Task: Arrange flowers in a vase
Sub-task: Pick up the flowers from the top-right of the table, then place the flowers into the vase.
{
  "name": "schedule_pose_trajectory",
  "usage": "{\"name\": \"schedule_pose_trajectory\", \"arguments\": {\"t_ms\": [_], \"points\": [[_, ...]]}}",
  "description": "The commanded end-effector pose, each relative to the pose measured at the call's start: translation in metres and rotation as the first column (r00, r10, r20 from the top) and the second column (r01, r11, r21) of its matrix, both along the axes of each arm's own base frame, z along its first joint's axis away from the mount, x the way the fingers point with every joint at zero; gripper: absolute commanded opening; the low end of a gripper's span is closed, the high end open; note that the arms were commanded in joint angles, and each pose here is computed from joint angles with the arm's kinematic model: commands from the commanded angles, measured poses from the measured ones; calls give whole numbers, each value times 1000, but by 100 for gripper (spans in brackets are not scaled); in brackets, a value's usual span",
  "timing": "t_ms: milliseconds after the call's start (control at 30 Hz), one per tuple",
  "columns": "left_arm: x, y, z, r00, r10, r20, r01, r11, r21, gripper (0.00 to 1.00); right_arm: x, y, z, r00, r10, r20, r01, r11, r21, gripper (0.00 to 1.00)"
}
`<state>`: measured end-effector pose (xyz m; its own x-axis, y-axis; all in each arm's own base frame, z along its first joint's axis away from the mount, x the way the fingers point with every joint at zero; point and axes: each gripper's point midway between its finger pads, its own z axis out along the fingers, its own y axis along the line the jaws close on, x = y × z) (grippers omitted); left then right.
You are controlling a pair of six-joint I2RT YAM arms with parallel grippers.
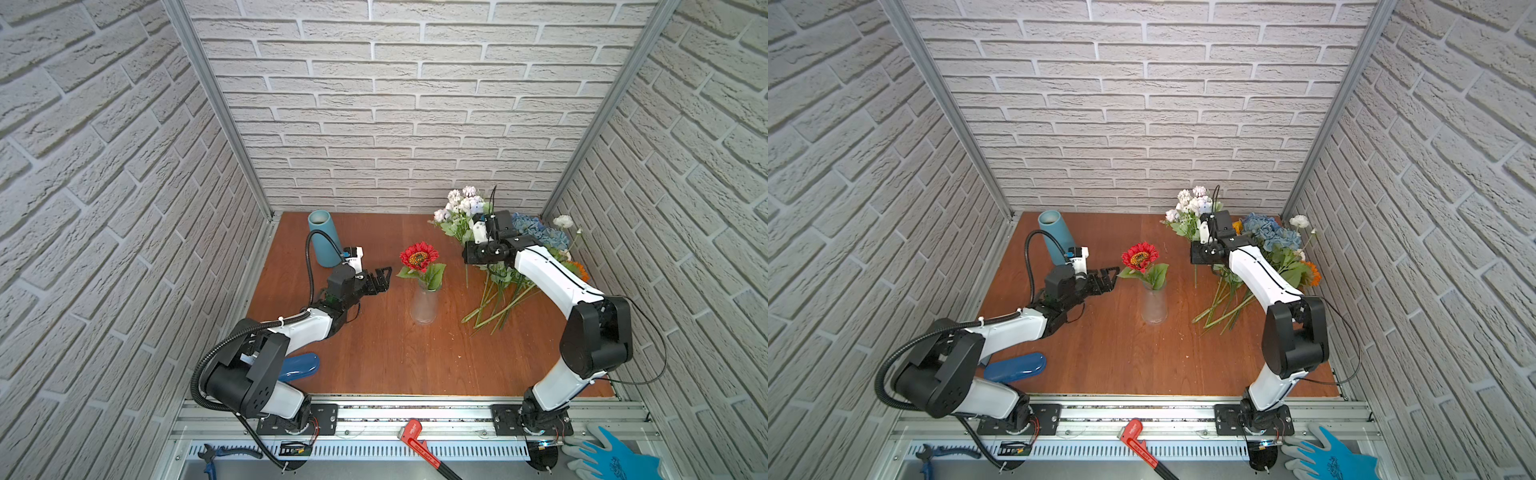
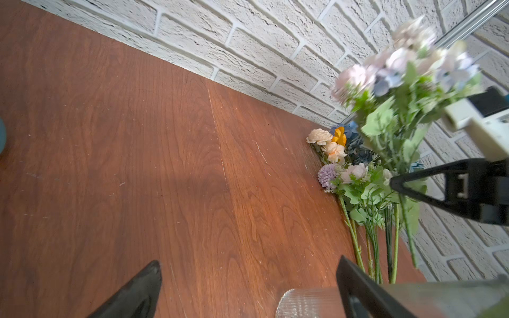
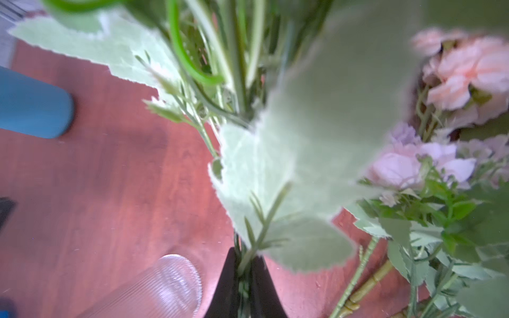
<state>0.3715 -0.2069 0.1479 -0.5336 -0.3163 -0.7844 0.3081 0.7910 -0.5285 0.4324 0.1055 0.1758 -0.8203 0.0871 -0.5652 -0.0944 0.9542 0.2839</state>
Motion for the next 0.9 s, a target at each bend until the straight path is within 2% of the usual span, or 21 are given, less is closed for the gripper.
{"name": "schedule_pose_trajectory", "arguments": {"t_ms": [0,300,533,667,867], "points": [[0,3,12,999,8,50,-7,1000,-16,98,2,13,62,986,46,163,-59,995,75,5],[0,2,16,999,8,54,-6,1000,-29,98,-39,26,174,878,103,467,-197,968,156,6],[-1,-2,18,999,-6,51,9,998,-55,98,-89,52,209,749,203,631,-398,898,185,6],[-2,-7,21,999,-18,51,21,998,-64,98,-117,74,207,637,284,717,-491,866,92,6],[-4,-17,29,997,-40,60,44,997,-61,98,-153,103,202,406,361,839,-602,797,-52,6]]}}
